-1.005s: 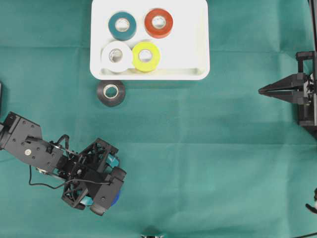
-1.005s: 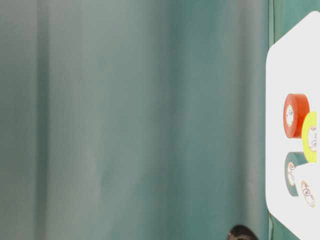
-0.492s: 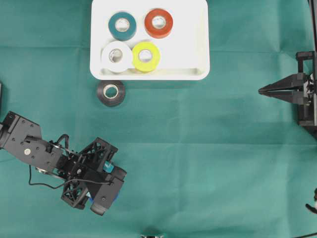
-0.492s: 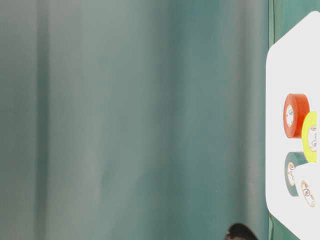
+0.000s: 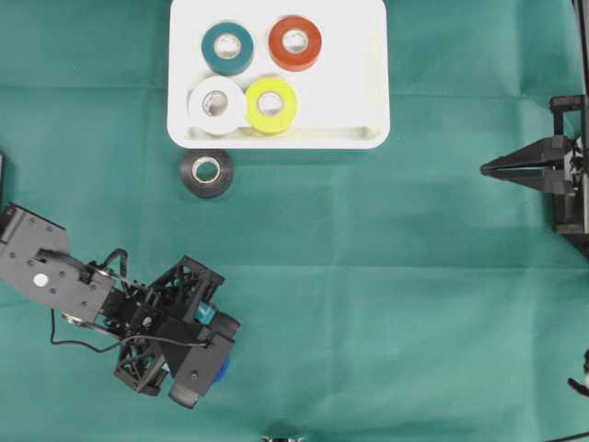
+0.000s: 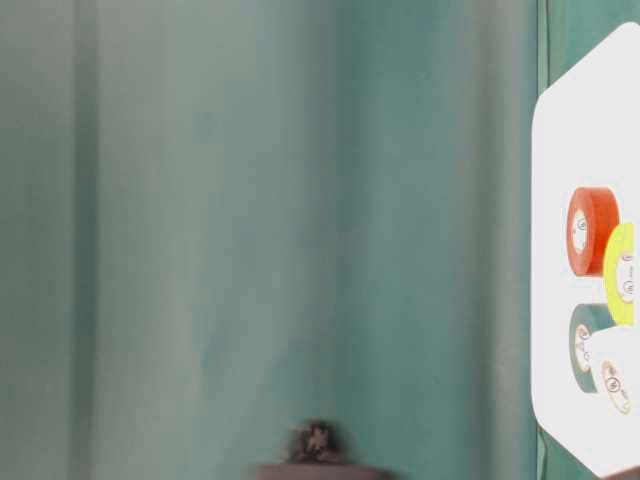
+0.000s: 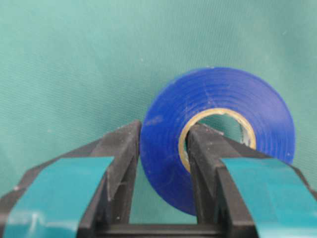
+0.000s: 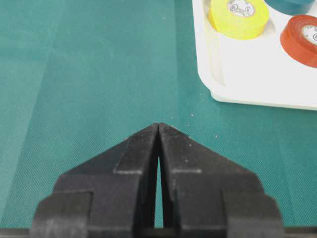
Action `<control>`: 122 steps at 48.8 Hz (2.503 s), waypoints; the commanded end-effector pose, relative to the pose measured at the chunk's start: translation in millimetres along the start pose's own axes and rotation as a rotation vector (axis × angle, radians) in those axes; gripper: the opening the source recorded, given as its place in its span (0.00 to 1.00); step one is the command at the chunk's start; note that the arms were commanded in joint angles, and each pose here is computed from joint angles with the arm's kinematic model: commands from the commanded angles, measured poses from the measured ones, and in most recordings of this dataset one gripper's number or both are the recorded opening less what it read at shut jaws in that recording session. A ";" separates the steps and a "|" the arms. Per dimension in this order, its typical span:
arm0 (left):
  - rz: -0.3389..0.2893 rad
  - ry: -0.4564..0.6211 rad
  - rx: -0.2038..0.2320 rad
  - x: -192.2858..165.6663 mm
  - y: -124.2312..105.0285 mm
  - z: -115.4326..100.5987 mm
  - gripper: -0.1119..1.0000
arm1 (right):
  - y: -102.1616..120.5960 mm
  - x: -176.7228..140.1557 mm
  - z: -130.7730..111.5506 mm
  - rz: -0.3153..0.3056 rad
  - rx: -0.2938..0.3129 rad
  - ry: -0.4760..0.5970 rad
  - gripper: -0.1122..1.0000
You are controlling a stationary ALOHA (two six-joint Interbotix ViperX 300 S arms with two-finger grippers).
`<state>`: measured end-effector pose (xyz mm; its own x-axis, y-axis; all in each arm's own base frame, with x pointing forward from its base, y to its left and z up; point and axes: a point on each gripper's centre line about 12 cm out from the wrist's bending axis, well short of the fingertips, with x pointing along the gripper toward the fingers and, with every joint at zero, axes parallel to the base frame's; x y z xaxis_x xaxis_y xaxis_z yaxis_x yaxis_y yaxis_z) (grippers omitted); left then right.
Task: Put the tape into the white case with the left arm.
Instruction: 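Lift the blue tape and carry it into the tray's right side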
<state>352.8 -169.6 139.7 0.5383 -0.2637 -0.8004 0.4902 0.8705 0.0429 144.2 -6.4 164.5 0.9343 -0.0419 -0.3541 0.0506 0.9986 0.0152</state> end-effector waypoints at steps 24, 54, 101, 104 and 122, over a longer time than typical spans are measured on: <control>0.024 -0.075 -0.026 -27.9 16.0 40.9 0.34 | 0.1 0.4 4.8 0.001 0.002 -0.014 0.01; 0.065 -0.101 -0.065 -4.4 50.4 90.2 0.34 | -0.1 0.4 4.8 -0.001 0.001 -0.014 0.01; 0.312 -0.107 -0.339 -36.4 218.7 52.6 0.34 | 0.1 0.4 4.8 0.001 0.000 -0.014 0.01; 0.333 -0.111 -0.360 -40.2 230.8 46.8 0.34 | 0.1 0.4 4.8 0.001 0.000 -0.014 0.01; 0.459 -0.209 -0.441 -60.3 290.0 24.5 0.34 | 0.1 0.4 5.0 0.001 0.000 -0.015 0.01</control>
<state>475.6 75.8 193.9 0.7212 0.1101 -0.6839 -0.0902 0.9938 0.0648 144.2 -6.2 164.3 0.9338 -0.0405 -0.3556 0.0491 0.9987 0.0152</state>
